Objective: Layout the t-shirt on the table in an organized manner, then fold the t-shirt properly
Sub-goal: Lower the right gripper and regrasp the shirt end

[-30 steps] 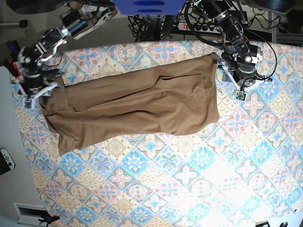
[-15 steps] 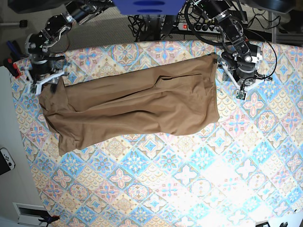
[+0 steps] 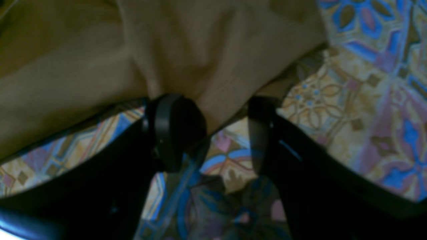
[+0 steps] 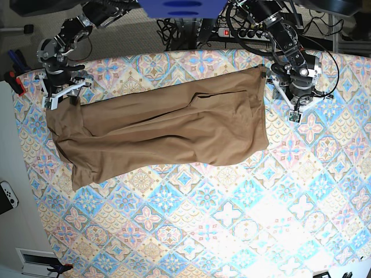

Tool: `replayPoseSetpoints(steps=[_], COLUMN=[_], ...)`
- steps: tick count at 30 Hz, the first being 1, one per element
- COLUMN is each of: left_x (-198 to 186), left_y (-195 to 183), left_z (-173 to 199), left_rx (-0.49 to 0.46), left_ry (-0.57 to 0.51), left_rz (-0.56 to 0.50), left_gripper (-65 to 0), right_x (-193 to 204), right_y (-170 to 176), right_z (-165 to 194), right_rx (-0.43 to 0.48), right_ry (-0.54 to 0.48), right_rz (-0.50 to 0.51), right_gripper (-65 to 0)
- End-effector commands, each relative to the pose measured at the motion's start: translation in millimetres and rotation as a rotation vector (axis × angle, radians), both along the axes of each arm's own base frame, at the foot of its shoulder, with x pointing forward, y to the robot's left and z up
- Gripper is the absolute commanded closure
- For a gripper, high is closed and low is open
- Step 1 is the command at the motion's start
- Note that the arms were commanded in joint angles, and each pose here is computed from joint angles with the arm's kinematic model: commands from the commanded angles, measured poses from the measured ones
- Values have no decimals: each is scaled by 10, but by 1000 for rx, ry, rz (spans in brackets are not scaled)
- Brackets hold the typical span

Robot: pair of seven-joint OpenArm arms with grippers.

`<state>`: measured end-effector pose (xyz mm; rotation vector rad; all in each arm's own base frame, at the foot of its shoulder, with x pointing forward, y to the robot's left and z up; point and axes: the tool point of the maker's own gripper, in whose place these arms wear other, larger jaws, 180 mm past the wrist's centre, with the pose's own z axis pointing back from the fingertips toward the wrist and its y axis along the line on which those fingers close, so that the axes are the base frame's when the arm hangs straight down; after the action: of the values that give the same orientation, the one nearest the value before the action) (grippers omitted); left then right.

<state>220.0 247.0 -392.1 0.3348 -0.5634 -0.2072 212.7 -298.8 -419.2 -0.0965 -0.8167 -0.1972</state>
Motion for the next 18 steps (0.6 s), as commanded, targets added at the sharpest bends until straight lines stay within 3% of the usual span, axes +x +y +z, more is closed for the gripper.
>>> replayPoseSetpoints(steps=[1, 4, 8, 18], left_x=[60, 60, 59, 60], left_y=[9, 9, 10, 9], left_z=[86, 86, 86, 86], left_rx=[6, 6, 7, 6], left_ry=[-38, -38, -37, -38], left_rz=[2, 2, 2, 2], left_gripper=[0, 0, 0, 0], right_x=[73, 71, 79, 123], right_y=[-37, -39, -33, -92], right_z=[94, 79, 77, 250], right_rx=[-15, -13, -12, -59], right_ry=[-37, -33, -34, -62], right_rz=[6, 8, 10, 12], right_gripper=[-286, -216, -1, 0])
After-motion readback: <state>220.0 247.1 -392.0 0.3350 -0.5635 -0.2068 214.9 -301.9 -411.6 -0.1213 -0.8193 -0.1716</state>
